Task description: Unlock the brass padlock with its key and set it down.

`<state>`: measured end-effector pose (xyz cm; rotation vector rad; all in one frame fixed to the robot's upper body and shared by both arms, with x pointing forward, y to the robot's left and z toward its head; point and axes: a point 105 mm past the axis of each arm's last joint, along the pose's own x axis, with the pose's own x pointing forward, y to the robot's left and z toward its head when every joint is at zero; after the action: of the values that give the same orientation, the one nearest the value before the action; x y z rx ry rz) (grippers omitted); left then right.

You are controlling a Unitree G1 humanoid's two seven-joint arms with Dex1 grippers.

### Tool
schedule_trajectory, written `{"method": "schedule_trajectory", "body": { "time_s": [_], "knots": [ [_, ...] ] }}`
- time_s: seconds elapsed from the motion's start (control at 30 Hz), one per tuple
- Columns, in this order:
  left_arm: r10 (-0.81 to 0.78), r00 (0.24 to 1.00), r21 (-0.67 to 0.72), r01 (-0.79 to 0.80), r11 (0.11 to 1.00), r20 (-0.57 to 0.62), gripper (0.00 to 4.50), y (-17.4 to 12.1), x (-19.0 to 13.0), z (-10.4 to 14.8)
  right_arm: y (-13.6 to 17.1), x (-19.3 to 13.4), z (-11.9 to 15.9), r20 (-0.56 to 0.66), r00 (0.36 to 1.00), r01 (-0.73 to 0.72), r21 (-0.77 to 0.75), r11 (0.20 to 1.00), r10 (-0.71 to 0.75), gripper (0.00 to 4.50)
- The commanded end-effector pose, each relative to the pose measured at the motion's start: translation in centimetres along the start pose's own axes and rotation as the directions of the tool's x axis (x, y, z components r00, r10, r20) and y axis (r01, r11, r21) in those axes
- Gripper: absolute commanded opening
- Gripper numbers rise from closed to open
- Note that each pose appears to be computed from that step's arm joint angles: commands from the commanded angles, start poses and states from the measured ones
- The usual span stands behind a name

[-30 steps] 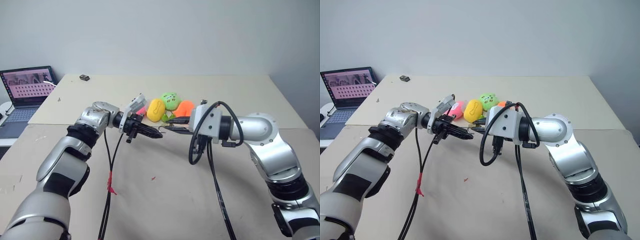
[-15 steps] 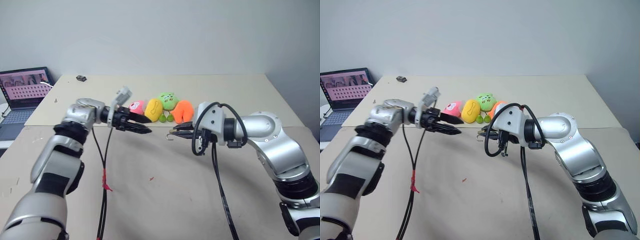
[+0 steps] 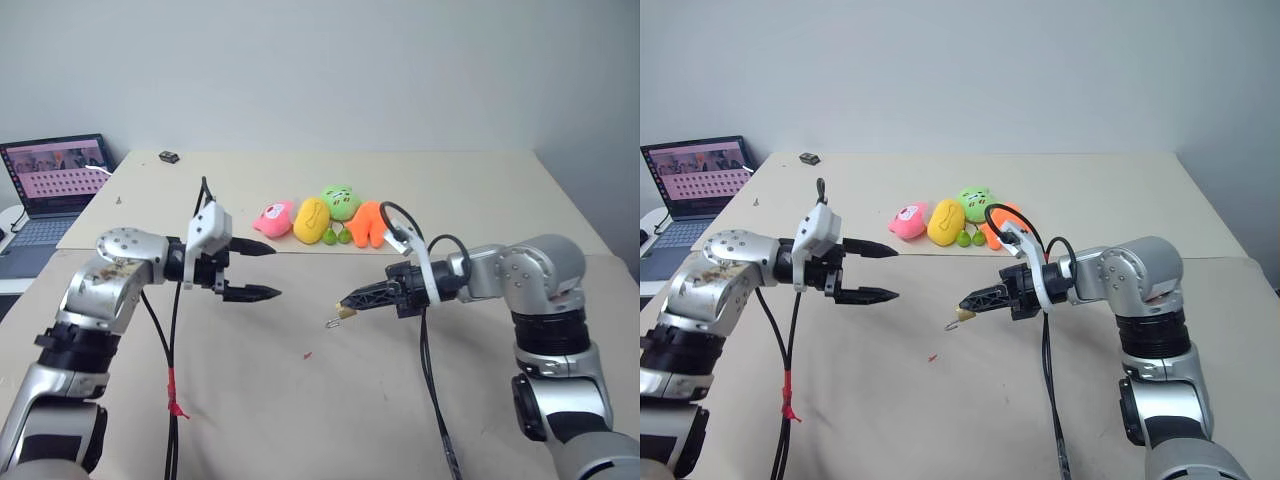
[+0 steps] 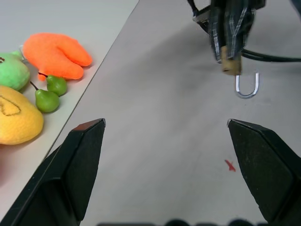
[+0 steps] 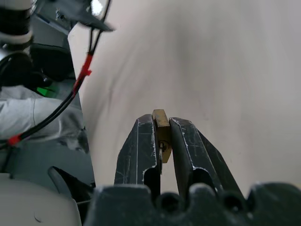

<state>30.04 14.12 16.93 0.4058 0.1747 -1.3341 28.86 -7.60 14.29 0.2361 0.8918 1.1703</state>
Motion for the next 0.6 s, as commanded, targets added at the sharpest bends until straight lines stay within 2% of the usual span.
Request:
{"method": "schedule_trajectory", "body": {
  "time_s": [0.03,0.23,0.43,0.5,0.53,0.6],
  "knots": [
    [0.059,0.998,0.084,-0.061,0.995,0.020,4.41,-0.3,-0.2,1.7,-0.2,1.1,0.3,-0.034,0.999,0.006,0.017,1.000,-0.005,0.24],
    [0.079,0.997,0.087,-0.080,0.993,0.019,4.41,-0.9,0.1,1.8,-2.5,3.0,0.8,-0.052,0.995,0.089,-0.003,0.996,-0.089,0.24],
    [0.089,0.996,0.081,-0.090,0.993,0.013,4.41,-1.0,0.3,1.6,-4.9,3.6,0.5,-0.072,0.981,0.171,-0.097,0.981,-0.178,0.24],
    [0.085,0.996,0.085,-0.087,0.993,0.024,4.50,-0.8,0.6,1.9,-7.0,3.0,-0.6,-0.094,0.962,0.240,-0.170,0.956,-0.258,1.08],
    [0.083,0.996,0.087,-0.085,0.993,0.028,4.50,-0.7,0.8,2.0,-7.8,2.6,-1.0,-0.106,0.951,0.264,-0.205,0.943,-0.289,1.25],
    [0.074,0.997,0.089,-0.077,0.993,0.035,4.50,-0.6,1.1,2.1,-9.6,1.4,-2.0,-0.120,0.933,0.310,-0.211,0.927,-0.340,1.97]
  ]
}}
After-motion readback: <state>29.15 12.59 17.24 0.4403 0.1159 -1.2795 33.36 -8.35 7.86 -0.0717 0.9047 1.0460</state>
